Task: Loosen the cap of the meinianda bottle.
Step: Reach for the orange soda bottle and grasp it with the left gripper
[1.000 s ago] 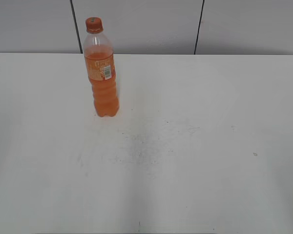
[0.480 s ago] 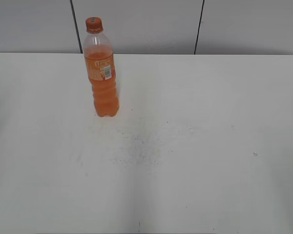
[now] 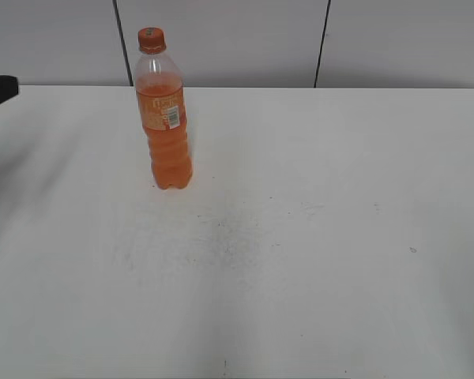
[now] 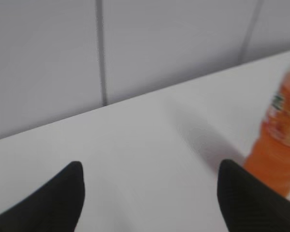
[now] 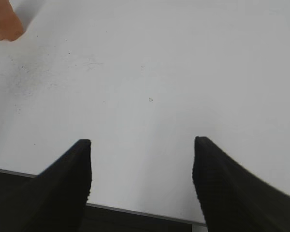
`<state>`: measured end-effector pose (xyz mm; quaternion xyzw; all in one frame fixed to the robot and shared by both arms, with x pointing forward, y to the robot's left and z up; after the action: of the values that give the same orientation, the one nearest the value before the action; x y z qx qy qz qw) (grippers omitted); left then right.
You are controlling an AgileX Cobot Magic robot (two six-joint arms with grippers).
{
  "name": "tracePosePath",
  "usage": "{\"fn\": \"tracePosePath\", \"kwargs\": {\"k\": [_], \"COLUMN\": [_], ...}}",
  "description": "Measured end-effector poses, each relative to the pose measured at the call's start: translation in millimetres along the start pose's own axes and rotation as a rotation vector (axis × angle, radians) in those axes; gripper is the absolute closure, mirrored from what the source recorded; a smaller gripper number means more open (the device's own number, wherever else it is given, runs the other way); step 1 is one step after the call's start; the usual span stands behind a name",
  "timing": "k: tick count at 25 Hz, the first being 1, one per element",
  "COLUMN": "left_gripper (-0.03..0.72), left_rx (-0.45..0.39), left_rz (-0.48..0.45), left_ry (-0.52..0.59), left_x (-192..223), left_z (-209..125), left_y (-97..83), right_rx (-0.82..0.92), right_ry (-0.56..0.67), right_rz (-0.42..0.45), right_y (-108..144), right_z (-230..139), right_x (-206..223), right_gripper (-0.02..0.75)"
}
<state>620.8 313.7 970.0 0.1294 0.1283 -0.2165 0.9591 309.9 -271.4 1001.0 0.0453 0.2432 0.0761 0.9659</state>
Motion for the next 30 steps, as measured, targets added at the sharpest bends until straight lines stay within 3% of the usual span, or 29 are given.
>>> {"fn": "tracePosePath", "kwargs": {"k": [5, 9, 11, 20, 30], "left_gripper": [0.169, 0.169, 0.169, 0.169, 0.16], "left_rx": [0.064, 0.058, 0.061, 0.125, 0.175], "left_rz": [-0.331, -0.489, -0.532, -0.724, -0.794], "left_ry": [-0.074, -0.116, -0.117, -0.1, -0.116], "left_x": [36, 59, 72, 121, 151], "left_z": [-5, -13, -18, -24, -21], "left_y": [-21.7, -30.4, -38.4, -108.8, -145.1], "right_rx": [0.0, 0.0, 0.0, 0.001, 0.001], "right_ry": [0.0, 0.0, 0.0, 0.0, 0.0], "right_rz": [0.0, 0.0, 0.0, 0.0, 0.0], "right_y": [0, 0, 0, 0, 0], "right_z": [0, 0, 0, 0, 0], "right_x": [0, 0, 0, 0, 0], "right_gripper": [0.246, 0.246, 0.246, 0.246, 0.246]}}
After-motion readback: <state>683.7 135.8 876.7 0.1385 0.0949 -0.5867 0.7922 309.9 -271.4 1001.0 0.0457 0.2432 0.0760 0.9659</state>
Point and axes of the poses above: a point on each arm's last joint axis where the gripper is mounted, x pointing out along that axis toward the gripper, y along the wrist's bending axis when the last joint is at zero, z = x × y, the point moved 8 cm from there along x, pointing out along that axis toward the gripper, and after that the axes turned 12 degrees about x, right-handed, at the moved point
